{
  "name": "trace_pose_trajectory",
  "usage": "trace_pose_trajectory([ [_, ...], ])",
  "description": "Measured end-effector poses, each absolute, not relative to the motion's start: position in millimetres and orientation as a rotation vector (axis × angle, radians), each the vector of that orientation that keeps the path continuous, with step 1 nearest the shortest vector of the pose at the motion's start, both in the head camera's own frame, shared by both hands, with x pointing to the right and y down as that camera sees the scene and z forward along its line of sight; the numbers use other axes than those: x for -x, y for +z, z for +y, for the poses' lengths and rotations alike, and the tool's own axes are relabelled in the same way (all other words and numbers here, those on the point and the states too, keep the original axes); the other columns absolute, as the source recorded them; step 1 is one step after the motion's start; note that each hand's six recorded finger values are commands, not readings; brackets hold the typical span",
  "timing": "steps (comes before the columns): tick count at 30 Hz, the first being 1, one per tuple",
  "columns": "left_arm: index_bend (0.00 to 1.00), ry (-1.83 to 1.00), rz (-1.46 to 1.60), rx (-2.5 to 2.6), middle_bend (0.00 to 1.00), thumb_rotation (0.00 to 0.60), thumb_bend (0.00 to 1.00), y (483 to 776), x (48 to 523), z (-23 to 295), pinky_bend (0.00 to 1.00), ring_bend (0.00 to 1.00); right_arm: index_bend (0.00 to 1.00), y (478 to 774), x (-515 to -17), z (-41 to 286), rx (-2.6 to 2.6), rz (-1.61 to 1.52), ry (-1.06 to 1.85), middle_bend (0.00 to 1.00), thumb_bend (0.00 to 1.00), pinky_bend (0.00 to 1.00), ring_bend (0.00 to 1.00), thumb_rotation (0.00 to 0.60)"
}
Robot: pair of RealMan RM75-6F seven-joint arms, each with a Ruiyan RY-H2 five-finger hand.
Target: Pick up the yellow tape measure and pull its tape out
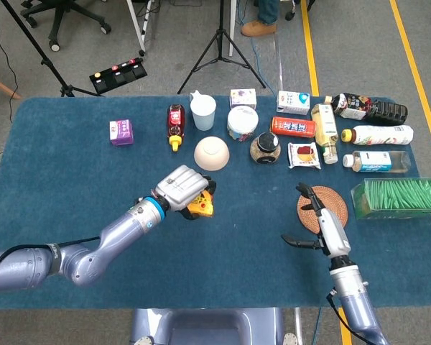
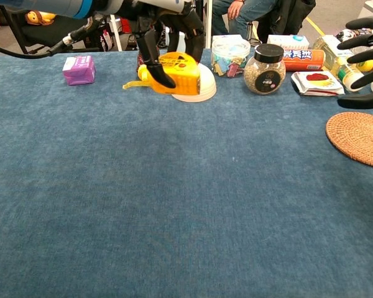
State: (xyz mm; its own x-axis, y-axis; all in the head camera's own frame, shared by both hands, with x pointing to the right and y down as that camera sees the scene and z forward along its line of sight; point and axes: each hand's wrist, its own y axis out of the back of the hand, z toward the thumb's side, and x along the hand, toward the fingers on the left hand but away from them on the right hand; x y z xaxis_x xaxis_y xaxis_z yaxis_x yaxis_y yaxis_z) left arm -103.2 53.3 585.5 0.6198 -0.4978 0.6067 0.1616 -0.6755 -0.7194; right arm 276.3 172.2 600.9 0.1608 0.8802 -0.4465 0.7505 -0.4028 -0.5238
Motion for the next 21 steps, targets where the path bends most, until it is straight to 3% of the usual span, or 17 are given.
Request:
trace_pose_trajectory([
  [8,0.62,-1.103,0.263,2.06,0.43,0.6,0.38,578,80,50,0.55,0.44,0.0,612,-266,168,2.201,-1.576,1.12,0.05,0.15,0.17,0.06,0.6],
  [21,0.63,-1.183,0.296,2.062,0.45,0.6,0.38,583,54,50,0.55,0.44,0.0,634,-250,159,2.131,-1.579,1.222,0.02,0.15,0.14,0.04,0.6],
])
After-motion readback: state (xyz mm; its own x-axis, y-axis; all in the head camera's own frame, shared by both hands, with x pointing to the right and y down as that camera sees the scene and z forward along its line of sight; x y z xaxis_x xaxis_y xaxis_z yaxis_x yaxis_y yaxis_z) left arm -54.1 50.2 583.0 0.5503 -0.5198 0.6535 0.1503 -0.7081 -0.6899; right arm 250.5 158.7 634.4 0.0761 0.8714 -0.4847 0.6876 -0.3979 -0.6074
